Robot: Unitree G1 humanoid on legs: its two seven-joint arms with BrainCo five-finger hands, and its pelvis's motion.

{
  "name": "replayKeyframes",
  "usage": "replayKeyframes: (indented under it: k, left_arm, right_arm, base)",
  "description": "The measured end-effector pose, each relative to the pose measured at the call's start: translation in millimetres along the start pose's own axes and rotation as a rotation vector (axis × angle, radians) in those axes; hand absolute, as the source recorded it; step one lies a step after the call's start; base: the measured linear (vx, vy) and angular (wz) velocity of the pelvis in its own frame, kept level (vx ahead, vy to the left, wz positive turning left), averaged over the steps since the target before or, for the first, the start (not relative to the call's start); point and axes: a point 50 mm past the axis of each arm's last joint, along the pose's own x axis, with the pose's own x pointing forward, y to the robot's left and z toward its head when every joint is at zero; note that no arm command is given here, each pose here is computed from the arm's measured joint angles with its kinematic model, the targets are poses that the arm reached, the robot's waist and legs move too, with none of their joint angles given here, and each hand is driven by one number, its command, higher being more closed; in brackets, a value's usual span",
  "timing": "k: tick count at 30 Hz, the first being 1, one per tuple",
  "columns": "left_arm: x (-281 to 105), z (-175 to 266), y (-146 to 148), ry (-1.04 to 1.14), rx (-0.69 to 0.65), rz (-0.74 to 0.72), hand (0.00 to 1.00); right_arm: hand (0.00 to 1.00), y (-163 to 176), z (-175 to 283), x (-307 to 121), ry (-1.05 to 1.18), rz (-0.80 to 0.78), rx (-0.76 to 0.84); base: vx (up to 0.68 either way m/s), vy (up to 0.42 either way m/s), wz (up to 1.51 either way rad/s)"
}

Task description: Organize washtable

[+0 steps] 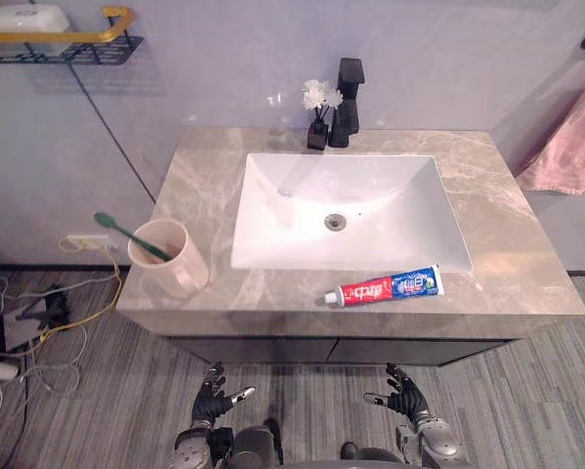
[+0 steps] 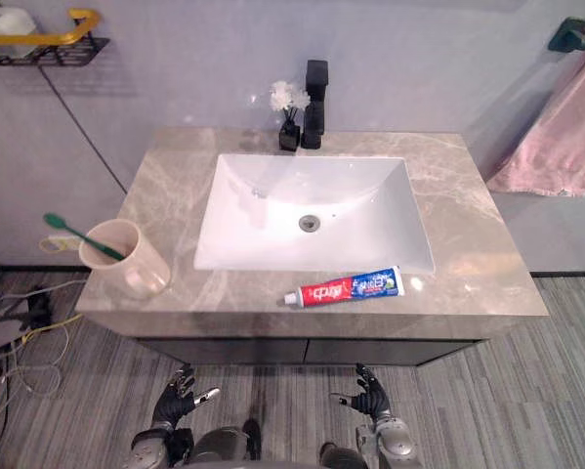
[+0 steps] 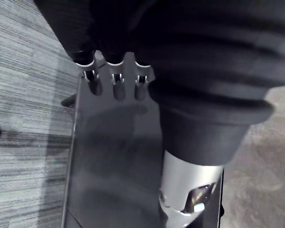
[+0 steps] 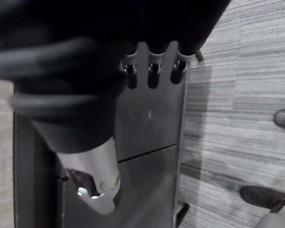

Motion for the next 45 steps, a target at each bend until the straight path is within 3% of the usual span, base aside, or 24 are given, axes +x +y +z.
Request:
replayKeyframes:
  k: [5, 9, 29, 30, 45]
  left_arm:
    - [-4.9, -12.4, 17.0, 0.058, 0.048, 0.033, 0.00]
    - [-10.6, -27.3, 9.9, 0.114, 0.013, 0.046, 0.00]
    - [-6.6, -26.5, 18.0, 0.121, 0.035, 0.042, 0.00]
    - [-4.7, -21.4, 46.3, 0.112, 0.015, 0.143, 0.00]
    - [-2.8, -48.0, 31.2, 0.260, 0.044, 0.093, 0.00]
  right_arm:
    - [0.00, -6.9, -19.5, -7.0, 0.078, -0.011, -0.038]
    - [0.00, -21.4, -32.2, -13.3, 0.130, -0.036, -0.066]
    - [0.00, -46.8, -62.6, -24.2, 0.264, -0.186, 0.050]
    - [0.00, -76.4, -59.1, -23.7, 0.279, -0.256, 0.035]
    - [0.00, -76.0, -80.0, -32.3, 0.389, -0.301, 0.099]
  base:
    - [0.21, -0.015, 0.24]
    - [0.19, -0.041, 0.05]
    - [-0.06, 0.021, -0.01]
    - [-0.04, -0.010, -0.01]
    - [0.01, 0.001, 0.07]
